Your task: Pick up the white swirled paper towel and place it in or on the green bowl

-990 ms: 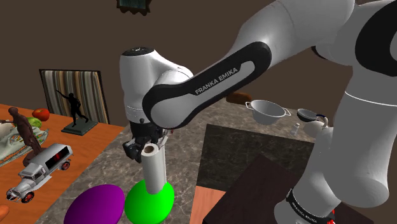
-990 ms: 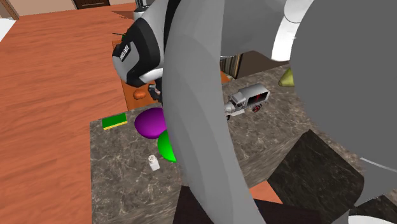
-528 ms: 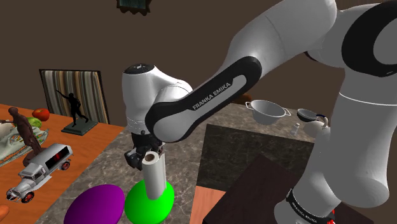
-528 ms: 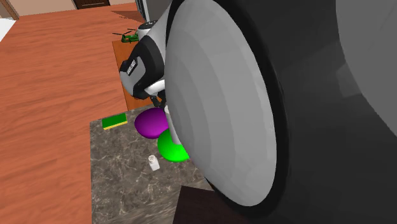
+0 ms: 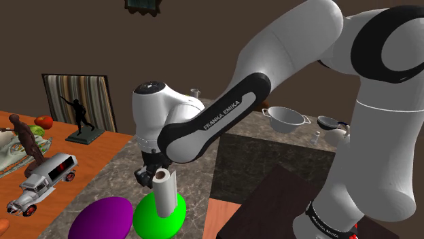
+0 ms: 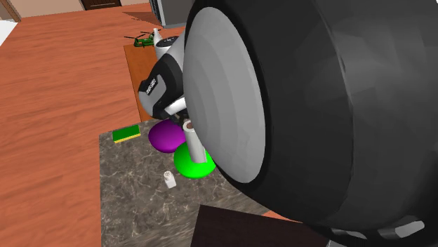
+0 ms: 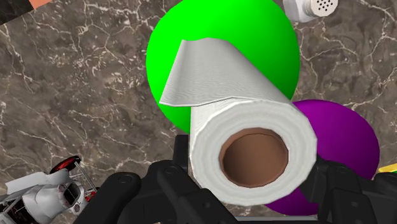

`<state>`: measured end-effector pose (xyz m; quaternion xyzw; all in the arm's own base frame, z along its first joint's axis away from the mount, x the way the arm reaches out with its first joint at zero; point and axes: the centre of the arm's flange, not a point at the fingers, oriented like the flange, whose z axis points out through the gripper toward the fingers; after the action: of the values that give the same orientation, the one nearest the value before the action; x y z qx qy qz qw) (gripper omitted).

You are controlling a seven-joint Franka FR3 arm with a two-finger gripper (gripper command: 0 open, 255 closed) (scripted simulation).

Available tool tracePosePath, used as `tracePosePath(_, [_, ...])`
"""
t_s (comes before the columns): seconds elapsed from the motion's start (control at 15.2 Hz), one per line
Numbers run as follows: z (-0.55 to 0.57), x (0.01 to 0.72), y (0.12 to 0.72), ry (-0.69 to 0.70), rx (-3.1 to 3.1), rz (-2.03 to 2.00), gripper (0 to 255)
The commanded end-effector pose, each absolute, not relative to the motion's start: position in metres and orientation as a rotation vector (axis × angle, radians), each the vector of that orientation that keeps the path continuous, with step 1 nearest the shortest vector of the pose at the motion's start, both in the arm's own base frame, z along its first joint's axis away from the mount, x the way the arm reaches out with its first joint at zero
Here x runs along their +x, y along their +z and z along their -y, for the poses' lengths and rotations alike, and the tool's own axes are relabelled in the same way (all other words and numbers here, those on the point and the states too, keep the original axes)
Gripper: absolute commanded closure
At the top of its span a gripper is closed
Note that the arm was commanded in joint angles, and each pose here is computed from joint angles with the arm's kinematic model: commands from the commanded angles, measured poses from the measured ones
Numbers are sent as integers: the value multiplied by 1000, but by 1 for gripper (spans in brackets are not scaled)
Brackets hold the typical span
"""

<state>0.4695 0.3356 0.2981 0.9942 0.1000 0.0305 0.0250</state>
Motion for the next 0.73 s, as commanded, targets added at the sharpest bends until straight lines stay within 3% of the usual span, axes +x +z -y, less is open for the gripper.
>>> tracePosePath(0.0, [-335, 469, 297, 95, 3075, -309, 255])
tracePosePath(0.26, [-335, 469, 297, 95, 3075, -309, 255])
tracePosePath(0.33, [-335, 469, 297, 95, 3075, -309, 0])
tracePosePath(0.66, [-335, 469, 297, 95, 3075, -309, 0])
